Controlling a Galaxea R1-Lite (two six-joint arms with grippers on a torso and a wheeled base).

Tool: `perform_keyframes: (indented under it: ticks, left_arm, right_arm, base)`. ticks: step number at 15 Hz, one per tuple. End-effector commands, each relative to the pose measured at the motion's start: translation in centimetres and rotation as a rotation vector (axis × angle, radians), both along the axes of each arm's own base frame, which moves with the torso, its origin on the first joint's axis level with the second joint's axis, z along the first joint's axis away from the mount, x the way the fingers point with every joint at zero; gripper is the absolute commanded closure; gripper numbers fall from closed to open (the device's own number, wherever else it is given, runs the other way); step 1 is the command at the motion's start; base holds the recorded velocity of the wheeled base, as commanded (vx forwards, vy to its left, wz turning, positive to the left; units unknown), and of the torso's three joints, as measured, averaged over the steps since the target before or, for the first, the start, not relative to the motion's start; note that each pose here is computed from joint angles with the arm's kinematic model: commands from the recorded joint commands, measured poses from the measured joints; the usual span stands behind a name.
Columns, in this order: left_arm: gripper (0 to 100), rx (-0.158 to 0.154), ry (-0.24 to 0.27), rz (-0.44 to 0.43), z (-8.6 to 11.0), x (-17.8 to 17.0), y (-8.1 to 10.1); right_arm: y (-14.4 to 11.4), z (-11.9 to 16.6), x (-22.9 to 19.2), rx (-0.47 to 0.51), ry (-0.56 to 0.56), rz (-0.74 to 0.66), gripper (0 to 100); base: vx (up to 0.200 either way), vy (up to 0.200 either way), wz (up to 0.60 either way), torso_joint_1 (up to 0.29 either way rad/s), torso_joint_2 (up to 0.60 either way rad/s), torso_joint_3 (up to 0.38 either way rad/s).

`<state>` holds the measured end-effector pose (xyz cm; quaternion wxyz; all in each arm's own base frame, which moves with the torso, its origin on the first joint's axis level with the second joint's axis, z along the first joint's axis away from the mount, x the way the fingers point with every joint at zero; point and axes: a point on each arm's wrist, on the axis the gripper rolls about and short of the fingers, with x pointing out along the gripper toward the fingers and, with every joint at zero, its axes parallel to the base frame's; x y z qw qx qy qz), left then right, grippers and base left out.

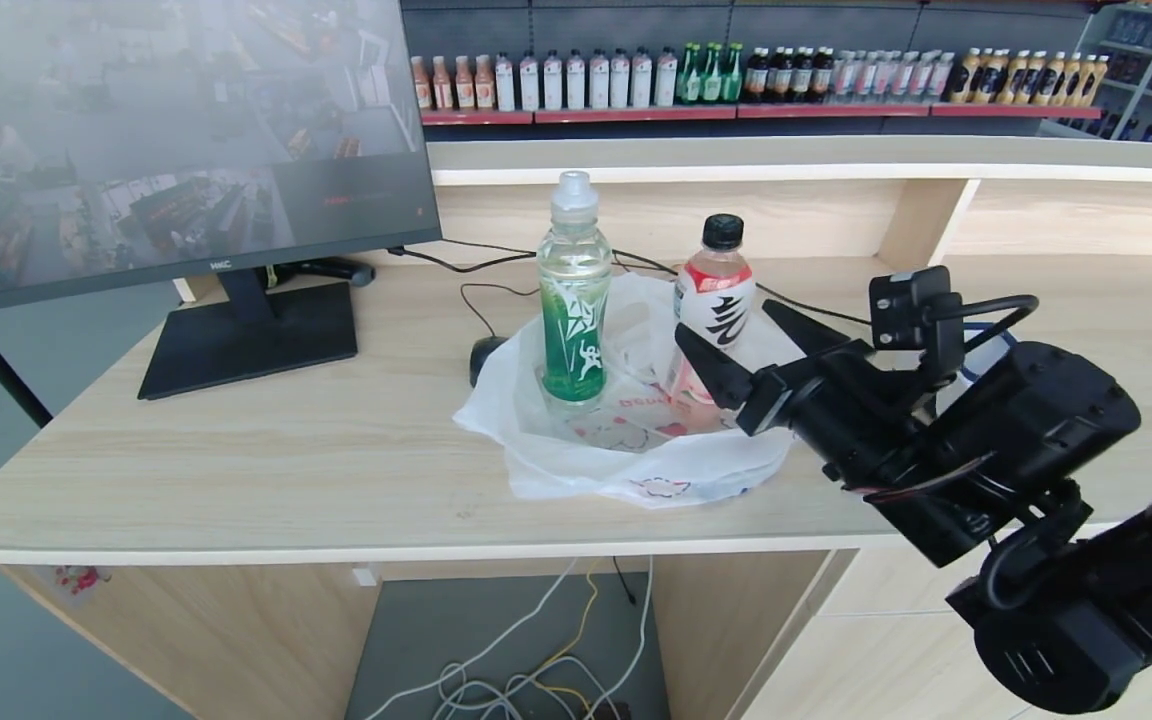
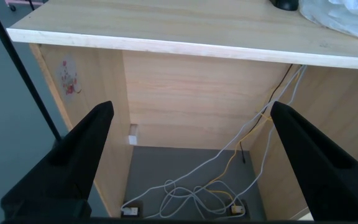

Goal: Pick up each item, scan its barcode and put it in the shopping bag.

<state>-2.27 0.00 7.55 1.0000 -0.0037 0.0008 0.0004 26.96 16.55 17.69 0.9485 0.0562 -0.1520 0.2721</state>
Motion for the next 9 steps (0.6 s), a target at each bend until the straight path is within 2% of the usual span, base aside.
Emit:
perform_keyframes:
  ticks: [1, 9]
  left_arm:
    - [0, 0.000, 0.001, 0.001, 0.0, 0.0, 0.0]
    - [0, 0.000, 0.001, 0.001, 0.0, 0.0, 0.0]
  right_arm:
    - [-1.0, 1.2, -2.9, 0.007, -0.015, 0.023, 0]
    - [-2.6, 2.9, -5.3, 0.035, -0.062, 0.021, 0]
  base:
    - [0.000, 0.000, 0.00, 0.000, 0.00, 0.000]
    - [0.000, 0.000, 0.00, 0.000, 0.00, 0.000]
